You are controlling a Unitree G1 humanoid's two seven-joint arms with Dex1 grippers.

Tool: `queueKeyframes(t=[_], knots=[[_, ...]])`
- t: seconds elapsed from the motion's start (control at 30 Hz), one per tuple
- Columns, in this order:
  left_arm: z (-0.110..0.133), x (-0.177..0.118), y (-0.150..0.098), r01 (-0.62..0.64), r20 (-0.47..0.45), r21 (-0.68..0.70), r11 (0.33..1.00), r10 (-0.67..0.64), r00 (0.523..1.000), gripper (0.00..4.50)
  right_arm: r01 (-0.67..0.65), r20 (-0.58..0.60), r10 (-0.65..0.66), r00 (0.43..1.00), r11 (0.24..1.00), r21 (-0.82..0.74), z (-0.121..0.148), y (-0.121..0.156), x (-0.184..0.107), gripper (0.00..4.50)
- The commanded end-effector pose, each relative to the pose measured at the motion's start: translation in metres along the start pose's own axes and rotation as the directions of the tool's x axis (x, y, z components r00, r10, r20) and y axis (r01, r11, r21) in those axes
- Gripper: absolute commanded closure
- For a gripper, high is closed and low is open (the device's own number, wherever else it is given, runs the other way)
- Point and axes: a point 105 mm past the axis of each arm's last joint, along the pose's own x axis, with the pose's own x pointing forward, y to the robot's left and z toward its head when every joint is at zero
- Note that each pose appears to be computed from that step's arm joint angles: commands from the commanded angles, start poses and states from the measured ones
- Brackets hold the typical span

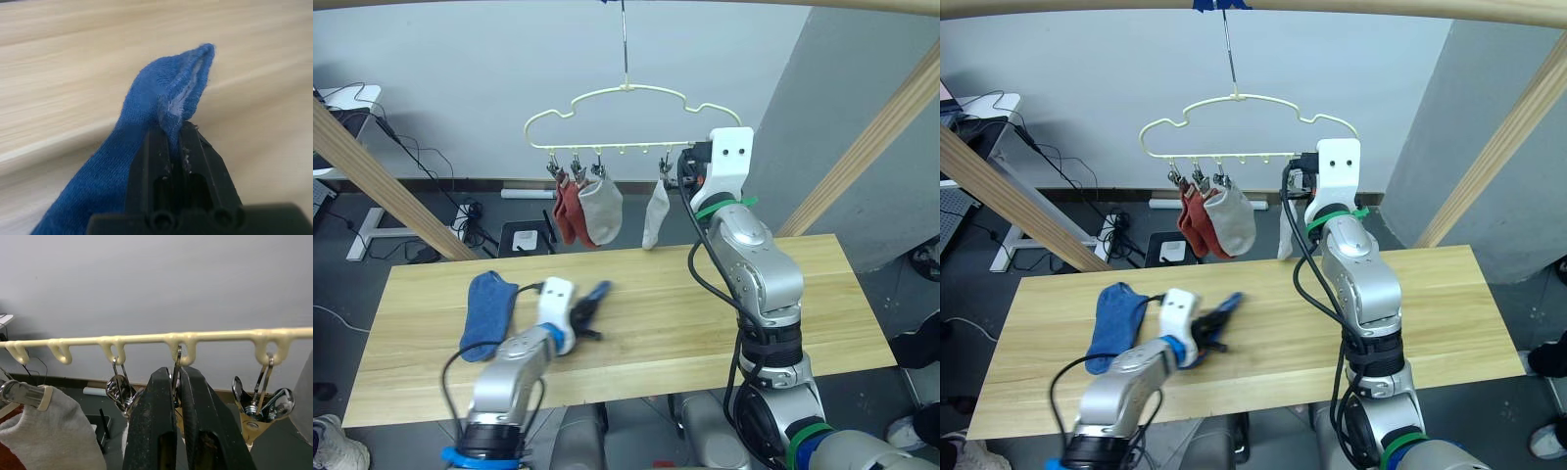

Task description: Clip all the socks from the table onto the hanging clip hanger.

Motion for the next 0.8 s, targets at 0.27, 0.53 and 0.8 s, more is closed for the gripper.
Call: queueKeyframes(t=[0.27,0.53,0.8], knots=[[0.101,0.036,-0.080,0.153,0.333,0.019,0.988,-0.150,0.931,4.49,-0.008,0.079,0.008,0.997,1.000,-0.001,0.025,0.001,-0.005,4.50],[0.129,0.054,-0.083,0.073,0.443,-0.062,0.995,-0.039,0.896,4.49,-0.003,0.087,0.004,0.996,1.000,-0.009,0.029,0.000,-0.005,4.50],[0.142,0.057,-0.094,0.076,0.488,-0.093,0.993,-0.021,0.873,4.49,-0.011,0.078,0.011,0.997,1.000,-0.003,0.027,0.002,-0.005,4.50]])
